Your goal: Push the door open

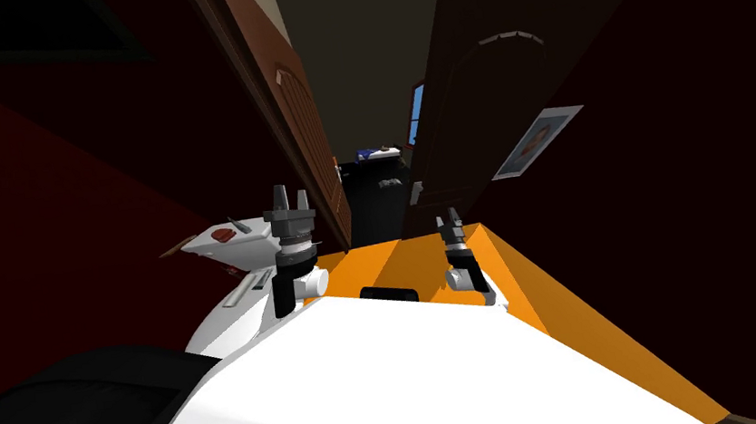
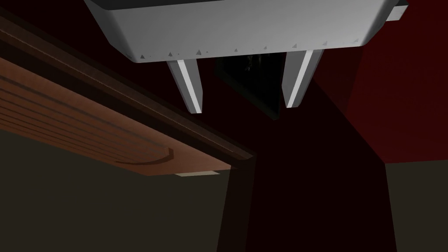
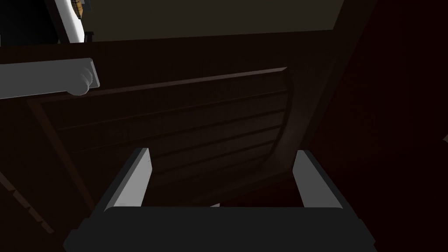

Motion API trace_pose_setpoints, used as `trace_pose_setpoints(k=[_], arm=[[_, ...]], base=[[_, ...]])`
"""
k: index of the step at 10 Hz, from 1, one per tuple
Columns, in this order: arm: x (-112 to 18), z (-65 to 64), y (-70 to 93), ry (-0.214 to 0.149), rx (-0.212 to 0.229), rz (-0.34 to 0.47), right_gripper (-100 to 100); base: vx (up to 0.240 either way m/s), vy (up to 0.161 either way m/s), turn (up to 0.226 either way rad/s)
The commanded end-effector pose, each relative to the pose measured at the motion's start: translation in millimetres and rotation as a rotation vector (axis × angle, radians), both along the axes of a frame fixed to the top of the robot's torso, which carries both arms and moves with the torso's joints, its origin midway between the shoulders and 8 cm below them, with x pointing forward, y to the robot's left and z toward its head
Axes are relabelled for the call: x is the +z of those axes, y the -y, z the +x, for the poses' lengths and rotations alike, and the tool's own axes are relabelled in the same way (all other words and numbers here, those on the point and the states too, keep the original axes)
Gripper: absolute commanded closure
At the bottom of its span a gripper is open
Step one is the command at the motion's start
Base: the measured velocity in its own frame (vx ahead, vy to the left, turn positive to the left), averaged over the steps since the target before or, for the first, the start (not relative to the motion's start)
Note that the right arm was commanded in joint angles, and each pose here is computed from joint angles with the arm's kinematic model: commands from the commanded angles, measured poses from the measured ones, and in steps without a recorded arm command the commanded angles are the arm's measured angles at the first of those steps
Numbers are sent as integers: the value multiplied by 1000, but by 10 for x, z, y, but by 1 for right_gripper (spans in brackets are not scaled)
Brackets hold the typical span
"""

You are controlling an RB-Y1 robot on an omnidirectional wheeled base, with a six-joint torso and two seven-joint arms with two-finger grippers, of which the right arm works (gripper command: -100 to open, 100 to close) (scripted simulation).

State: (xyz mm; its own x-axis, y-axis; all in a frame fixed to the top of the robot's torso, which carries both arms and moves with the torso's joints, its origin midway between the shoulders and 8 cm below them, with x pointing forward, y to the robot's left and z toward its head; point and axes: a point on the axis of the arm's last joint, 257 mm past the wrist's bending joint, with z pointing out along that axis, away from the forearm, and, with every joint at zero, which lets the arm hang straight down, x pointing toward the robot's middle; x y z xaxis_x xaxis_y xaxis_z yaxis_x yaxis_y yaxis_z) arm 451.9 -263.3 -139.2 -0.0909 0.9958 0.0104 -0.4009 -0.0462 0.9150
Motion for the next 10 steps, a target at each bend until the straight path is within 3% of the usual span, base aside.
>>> trace_pose_setpoints(k=[1, 10], arm=[[-122, 62, 20, -27, 8, 1, -100], [-736, 356, 269, -168, 29, -1, -100]], base=[[53, -23, 62], [69, -30, 84]])
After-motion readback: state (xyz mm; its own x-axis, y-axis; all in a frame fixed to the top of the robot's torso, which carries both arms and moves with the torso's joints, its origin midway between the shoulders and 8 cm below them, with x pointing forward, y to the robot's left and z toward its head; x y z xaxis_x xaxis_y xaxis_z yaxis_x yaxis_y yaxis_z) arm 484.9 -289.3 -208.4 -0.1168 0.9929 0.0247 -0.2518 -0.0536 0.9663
